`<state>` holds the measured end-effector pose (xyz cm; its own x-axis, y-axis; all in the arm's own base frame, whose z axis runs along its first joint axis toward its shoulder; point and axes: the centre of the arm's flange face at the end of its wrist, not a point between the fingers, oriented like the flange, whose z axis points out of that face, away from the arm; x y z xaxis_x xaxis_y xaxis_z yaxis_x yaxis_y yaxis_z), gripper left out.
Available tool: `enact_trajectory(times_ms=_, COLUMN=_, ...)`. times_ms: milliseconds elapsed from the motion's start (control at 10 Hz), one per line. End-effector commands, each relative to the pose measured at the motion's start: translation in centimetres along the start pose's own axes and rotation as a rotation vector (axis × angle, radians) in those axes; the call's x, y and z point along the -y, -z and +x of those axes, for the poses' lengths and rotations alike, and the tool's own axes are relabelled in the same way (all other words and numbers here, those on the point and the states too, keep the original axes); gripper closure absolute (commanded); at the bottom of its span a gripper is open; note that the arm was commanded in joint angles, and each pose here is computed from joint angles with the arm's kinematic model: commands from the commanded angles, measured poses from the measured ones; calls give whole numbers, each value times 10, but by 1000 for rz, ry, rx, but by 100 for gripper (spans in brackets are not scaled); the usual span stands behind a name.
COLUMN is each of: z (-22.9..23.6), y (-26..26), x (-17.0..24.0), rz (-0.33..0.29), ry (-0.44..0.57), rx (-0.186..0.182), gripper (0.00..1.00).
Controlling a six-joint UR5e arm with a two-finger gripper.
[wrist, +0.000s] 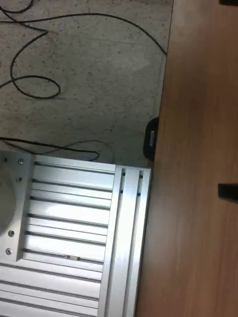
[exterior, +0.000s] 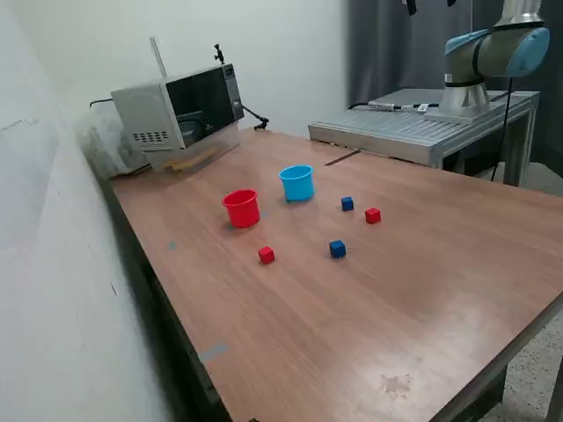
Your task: Place red objects in the red bin, and blue objects in the blue bin.
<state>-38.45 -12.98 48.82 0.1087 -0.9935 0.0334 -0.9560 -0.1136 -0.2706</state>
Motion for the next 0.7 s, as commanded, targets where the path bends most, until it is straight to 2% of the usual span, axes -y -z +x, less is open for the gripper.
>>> enact_trajectory(times_ms=0, z=0, y=1, x=3, rz=-5, ry=-6, rx=-3, gripper=0)
enact_trajectory(times_ms=200, z=-4, y=5, x=-3, rz=-28, ry=-7, rx=-1, gripper=0)
enact_trajectory(times_ms=400, z=-8, y=23, x=-21, rz=-166, ry=-23, rx=15, gripper=0)
enact_trajectory(times_ms=500, z=-17, y=28, x=-27, rz=-191, ry=-51, rx=14, gripper=0)
enact_trajectory(times_ms=600, z=-35, y=31, x=-32, rz=-209, ry=-144, rx=6, gripper=0)
